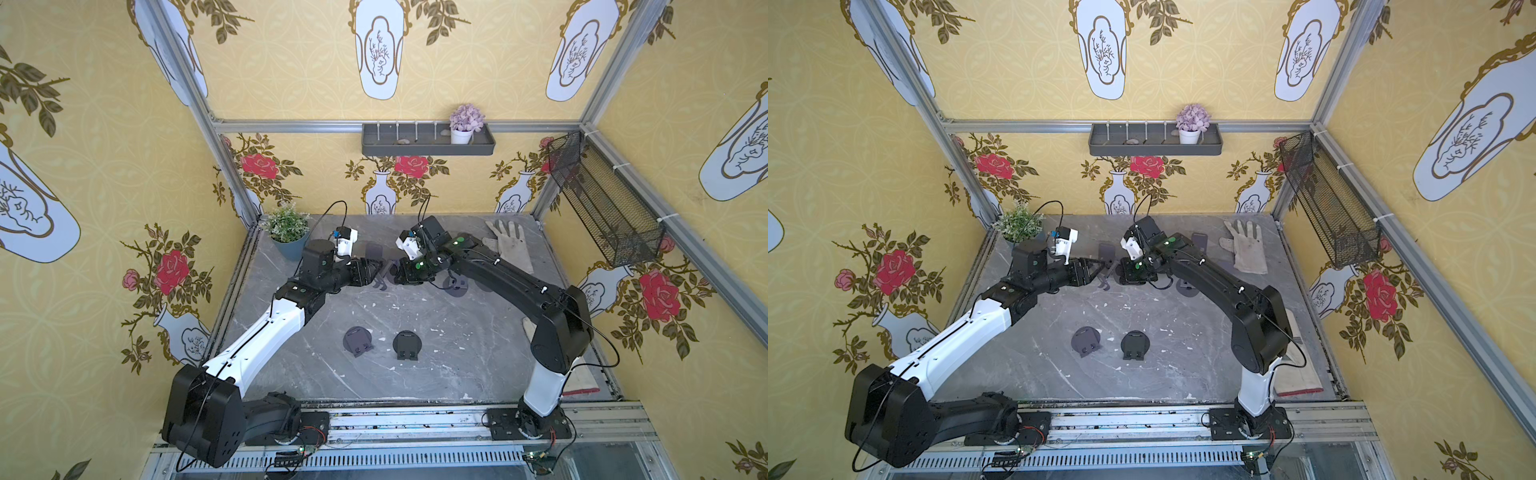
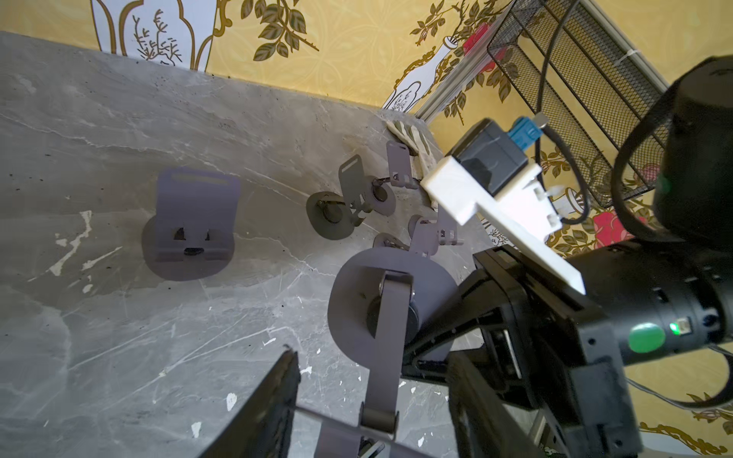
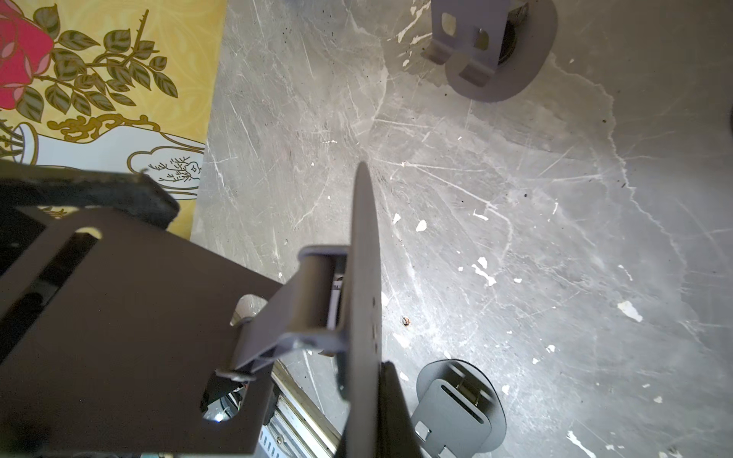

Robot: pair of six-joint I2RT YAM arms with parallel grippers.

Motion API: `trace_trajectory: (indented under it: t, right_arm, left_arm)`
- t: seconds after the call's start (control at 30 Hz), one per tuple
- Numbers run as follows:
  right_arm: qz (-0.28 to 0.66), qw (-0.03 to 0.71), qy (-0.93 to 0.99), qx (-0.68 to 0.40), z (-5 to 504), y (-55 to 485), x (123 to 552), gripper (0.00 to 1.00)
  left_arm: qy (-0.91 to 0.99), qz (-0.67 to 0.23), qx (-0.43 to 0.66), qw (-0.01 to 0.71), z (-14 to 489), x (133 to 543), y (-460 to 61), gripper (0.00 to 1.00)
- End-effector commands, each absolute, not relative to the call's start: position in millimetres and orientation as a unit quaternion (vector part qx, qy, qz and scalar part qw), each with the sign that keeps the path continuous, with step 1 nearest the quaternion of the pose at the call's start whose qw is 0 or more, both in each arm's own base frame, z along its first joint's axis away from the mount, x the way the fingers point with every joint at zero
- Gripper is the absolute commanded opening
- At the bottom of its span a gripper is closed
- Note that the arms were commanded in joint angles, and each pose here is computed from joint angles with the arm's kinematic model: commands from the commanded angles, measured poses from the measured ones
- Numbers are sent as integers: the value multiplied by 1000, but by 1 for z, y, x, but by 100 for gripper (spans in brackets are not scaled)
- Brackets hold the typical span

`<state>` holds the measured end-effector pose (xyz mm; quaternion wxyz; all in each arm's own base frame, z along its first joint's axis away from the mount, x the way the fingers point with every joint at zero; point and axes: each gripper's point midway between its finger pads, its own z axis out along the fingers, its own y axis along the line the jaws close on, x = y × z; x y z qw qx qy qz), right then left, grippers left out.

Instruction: Open the phone stand

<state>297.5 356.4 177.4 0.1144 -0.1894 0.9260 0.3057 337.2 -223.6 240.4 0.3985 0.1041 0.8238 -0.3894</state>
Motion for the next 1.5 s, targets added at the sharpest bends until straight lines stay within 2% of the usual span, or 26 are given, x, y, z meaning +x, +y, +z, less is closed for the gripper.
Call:
trace_trajectory:
  t: [0.0, 0.33, 0.47, 0.57, 0.63, 0.7, 0.8, 0.97, 1.47]
  right_arm:
    - [194, 126, 966, -115, 150, 311, 320, 0]
    - [261, 161, 933, -189, 192, 365, 301, 0]
    - [286, 161, 921, -210, 203, 376, 290, 10]
    - [301, 166, 912, -226, 213, 382, 282, 24]
    - [311, 170, 906, -233, 220, 385, 278, 39]
    - [320, 177, 900, -238, 228, 385, 275, 59]
    - [320, 182, 899, -236, 232, 382, 274, 81]
    - [305, 182, 907, -228, 227, 369, 269, 98]
    - [278, 195, 921, -192, 210, 334, 258, 98]
  left_arm:
    - [802, -418, 134, 404, 254, 328, -232, 38]
    - [813, -404, 131, 398, 242, 330, -231, 39]
    - [826, -376, 122, 401, 237, 337, -225, 40]
    - [837, -352, 112, 404, 232, 343, -219, 41]
    - [842, -337, 104, 408, 230, 348, -215, 41]
    - [850, -317, 91, 411, 228, 354, -209, 41]
    - [861, -288, 73, 413, 225, 363, -201, 41]
    - [879, -226, 36, 419, 220, 377, -181, 42]
    - [917, -2, -86, 389, 195, 409, -110, 44]
